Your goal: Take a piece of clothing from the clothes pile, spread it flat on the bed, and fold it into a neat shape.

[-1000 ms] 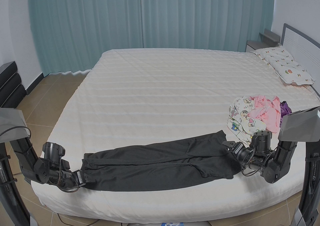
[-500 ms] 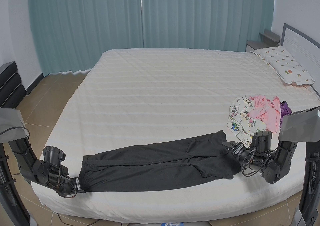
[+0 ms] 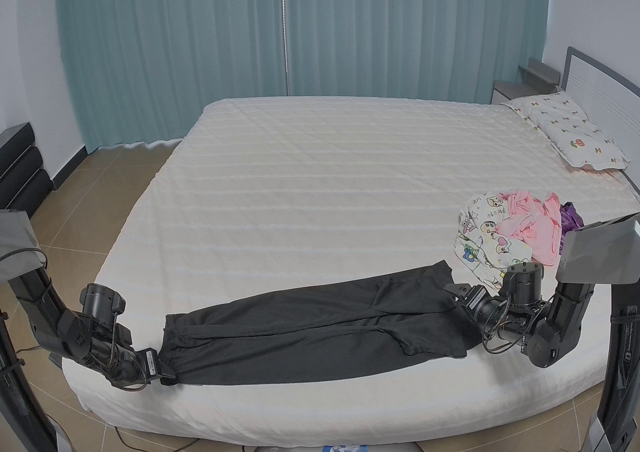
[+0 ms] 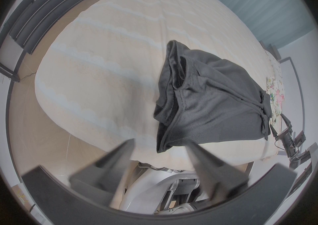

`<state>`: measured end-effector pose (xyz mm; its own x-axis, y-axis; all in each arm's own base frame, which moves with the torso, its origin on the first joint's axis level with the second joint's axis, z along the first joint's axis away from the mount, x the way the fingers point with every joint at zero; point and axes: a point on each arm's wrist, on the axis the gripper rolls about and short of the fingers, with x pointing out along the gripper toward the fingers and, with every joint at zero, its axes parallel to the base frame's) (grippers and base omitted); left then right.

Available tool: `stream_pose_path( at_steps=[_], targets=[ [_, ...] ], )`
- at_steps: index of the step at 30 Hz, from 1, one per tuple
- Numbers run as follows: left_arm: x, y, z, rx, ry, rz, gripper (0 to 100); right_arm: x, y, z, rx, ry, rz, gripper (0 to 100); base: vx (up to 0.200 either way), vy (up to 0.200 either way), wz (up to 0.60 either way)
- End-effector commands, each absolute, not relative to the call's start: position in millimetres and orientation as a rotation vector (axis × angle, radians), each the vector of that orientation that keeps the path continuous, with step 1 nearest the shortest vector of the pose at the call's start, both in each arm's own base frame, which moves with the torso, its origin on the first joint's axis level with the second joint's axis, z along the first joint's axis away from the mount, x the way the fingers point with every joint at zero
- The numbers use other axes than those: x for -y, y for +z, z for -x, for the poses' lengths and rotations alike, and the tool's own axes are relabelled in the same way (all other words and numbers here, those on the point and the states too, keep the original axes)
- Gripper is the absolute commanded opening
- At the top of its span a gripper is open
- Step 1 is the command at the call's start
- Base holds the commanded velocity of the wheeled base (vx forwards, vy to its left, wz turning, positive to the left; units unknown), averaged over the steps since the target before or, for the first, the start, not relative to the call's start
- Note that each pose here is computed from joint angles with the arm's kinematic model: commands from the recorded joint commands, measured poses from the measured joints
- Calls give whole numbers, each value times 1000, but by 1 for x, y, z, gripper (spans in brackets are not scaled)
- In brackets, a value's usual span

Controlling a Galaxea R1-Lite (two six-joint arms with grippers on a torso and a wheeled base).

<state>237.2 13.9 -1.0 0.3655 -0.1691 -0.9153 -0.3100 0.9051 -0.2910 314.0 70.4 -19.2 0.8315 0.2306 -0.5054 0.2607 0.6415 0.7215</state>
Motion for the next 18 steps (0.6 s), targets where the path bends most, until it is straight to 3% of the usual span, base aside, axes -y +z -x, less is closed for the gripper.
stream_pose_path(
  at_steps=[1,8,18],
  targets=[
    [-23,17,-241,-1121,97,486,100,-71,-20,-314,-613,-19,-887,100,0,0,0],
    [-19,31,-270,-1065,47,538,100,-71,-21,-314,-614,-20,-887,100,0,0,0],
    [1,-13,-299,-1151,24,473,100,-73,-22,-313,-621,-16,-880,100,0,0,0]
  ],
)
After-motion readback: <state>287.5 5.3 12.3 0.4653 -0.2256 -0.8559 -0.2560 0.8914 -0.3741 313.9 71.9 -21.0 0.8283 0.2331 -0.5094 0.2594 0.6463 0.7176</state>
